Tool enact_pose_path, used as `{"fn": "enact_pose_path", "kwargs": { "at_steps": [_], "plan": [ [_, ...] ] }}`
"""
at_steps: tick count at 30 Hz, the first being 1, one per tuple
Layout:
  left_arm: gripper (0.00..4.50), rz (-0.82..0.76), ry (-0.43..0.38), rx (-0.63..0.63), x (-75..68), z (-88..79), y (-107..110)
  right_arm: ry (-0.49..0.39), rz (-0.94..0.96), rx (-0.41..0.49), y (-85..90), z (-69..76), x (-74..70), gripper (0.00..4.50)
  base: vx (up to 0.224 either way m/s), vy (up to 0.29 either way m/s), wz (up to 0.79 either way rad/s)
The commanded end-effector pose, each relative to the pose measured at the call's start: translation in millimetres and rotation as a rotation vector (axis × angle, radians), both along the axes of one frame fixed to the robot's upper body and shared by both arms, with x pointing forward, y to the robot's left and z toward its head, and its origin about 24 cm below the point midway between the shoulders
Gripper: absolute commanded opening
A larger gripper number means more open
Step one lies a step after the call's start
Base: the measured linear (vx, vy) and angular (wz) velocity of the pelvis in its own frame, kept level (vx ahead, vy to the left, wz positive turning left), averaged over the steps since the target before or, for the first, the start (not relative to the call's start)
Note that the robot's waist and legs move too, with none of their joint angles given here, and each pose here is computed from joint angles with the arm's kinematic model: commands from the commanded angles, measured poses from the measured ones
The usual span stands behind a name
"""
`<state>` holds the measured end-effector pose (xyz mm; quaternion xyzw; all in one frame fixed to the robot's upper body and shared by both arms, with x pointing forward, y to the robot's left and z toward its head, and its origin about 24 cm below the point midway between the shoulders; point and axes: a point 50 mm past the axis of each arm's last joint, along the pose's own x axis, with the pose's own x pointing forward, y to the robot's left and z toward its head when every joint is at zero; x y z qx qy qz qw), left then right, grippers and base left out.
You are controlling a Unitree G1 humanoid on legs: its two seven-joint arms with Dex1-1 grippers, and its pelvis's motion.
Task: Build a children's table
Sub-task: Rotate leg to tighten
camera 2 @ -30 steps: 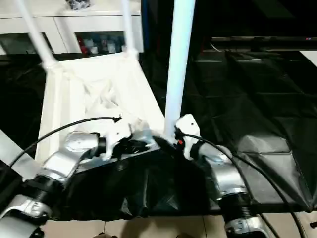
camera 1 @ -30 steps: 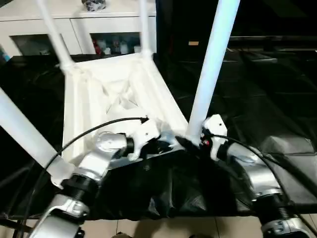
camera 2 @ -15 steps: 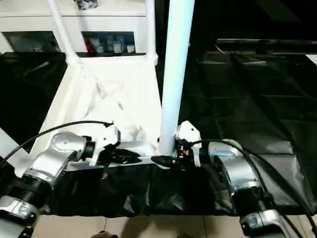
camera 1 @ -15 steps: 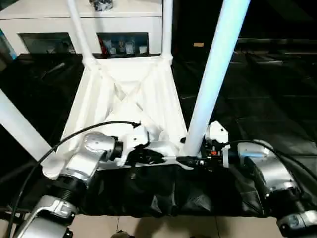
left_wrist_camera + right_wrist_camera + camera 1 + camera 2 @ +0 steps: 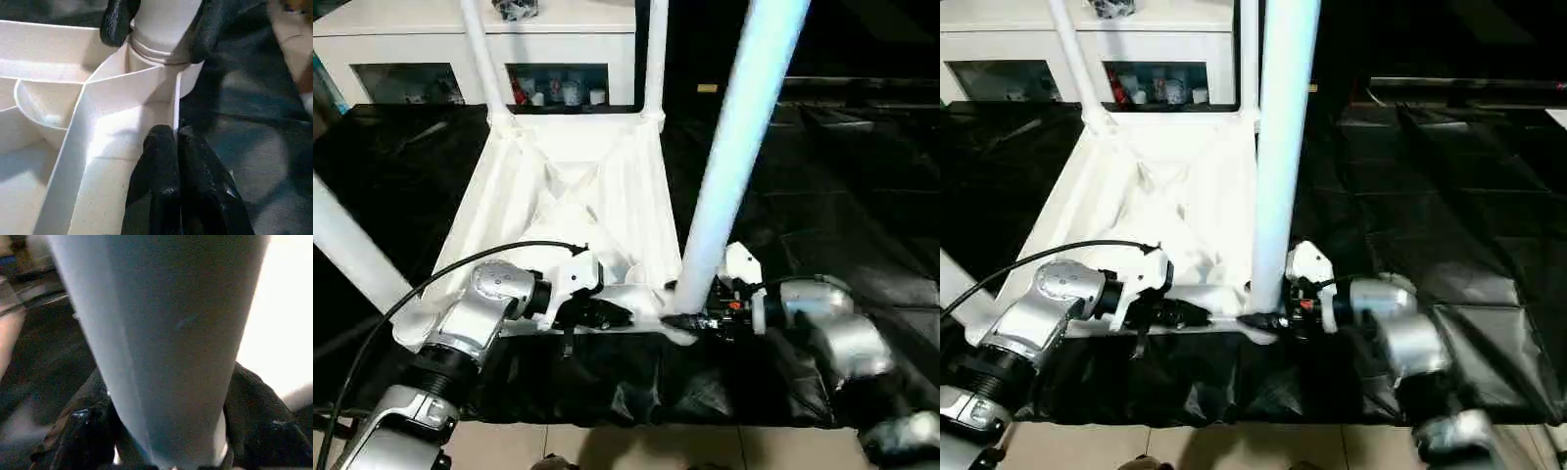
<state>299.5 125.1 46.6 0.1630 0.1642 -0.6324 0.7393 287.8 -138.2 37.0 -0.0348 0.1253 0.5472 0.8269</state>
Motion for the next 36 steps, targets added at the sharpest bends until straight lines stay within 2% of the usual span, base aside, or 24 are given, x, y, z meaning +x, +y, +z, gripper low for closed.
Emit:
{"fn": "enact_pose_path", "kwargs": {
  "at_steps": [1,3,5,6,10,14,15,16,18,19,21,22,24,26,27,34,36],
  "plan": [
    [0.0,0.091,-0.057,-0.032,8.5,3.5,-18.9,0.006,-0.003,0.014,27.4,-7.2,-5.8,2.54,0.0,0.0,0.0],
    [0.0,0.134,-0.061,-0.049,6.2,0.1,-35.8,0.002,-0.132,0.012,38.4,-15.8,-6.4,2.53,0.0,0.0,0.0],
    [0.0,0.152,-0.063,-0.058,4.7,-1.1,-44.5,-0.001,-0.182,0.025,44.8,-17.4,-6.6,2.53,0.0,0.0,0.0],
    [0.0,0.177,-0.066,-0.071,3.6,-2.5,-55.5,-0.009,-0.269,0.03,52.8,-18.5,-3.4,2.53,0.0,0.0,0.0],
    [0.0,0.21,-0.075,-0.089,1.5,-3.8,-75.5,-0.025,-0.425,0.025,69.8,-17.6,4.9,2.53,0.0,0.0,0.0],
    [0.0,0.184,-0.069,-0.107,-1.0,-1.0,-85.0,-0.057,-0.454,0.046,79.9,-11.4,6.2,2.53,0.0,0.0,0.0],
    [0.0,0.18,-0.07,-0.105,-0.5,-0.7,-83.2,-0.047,-0.453,0.064,78.7,-10.6,5.7,3.03,0.0,0.0,0.0],
    [0.0,0.18,-0.07,-0.104,-0.4,-0.7,-83.0,-0.046,-0.454,0.065,78.6,-10.5,5.7,3.15,0.0,0.0,0.0],
    [0.0,0.187,-0.075,-0.1,1.2,-0.5,-78.9,-0.03,-0.457,0.078,74.9,-10.4,5.5,3.2,0.0,0.0,0.0],
    [0.0,0.183,-0.077,-0.097,1.5,-0.4,-76.2,-0.035,-0.462,0.073,71.8,-10.3,5.7,3.51,0.0,0.0,0.0],
    [0.0,0.164,-0.08,-0.1,1.2,0.5,-68.0,-0.072,-0.462,0.039,59.5,-9.8,7.5,3.61,0.0,0.0,0.0],
    [0.0,0.163,-0.08,-0.1,1.2,0.5,-67.8,-0.073,-0.462,0.039,59.1,-9.8,7.6,3.61,0.0,0.0,0.0],
    [0.0,0.117,-0.075,-0.096,0.3,2.6,-51.6,-0.146,-0.388,-0.023,34.2,-6.2,12.1,3.61,0.0,0.0,0.0],
    [0.0,0.108,-0.073,-0.089,0.6,3.0,-46.5,-0.146,-0.351,-0.017,27.3,-3.1,13.6,3.61,0.0,0.0,0.0],
    [0.0,0.086,-0.071,-0.079,1.2,4.4,-37.3,-0.153,-0.264,-0.015,16.7,4.9,15.8,3.61,0.0,0.0,0.0],
    [0.0,0.037,-0.064,-0.045,0.1,4.4,-23.1,-0.12,-0.072,-0.044,3.1,12.1,13.2,3.61,0.0,0.0,0.0],
    [0.0,0.005,-0.052,-0.039,-0.6,4.5,-17.5,-0.079,0.04,-0.046,-0.1,12.6,8.1,3.61,0.0,0.0,0.0]
  ]
}}
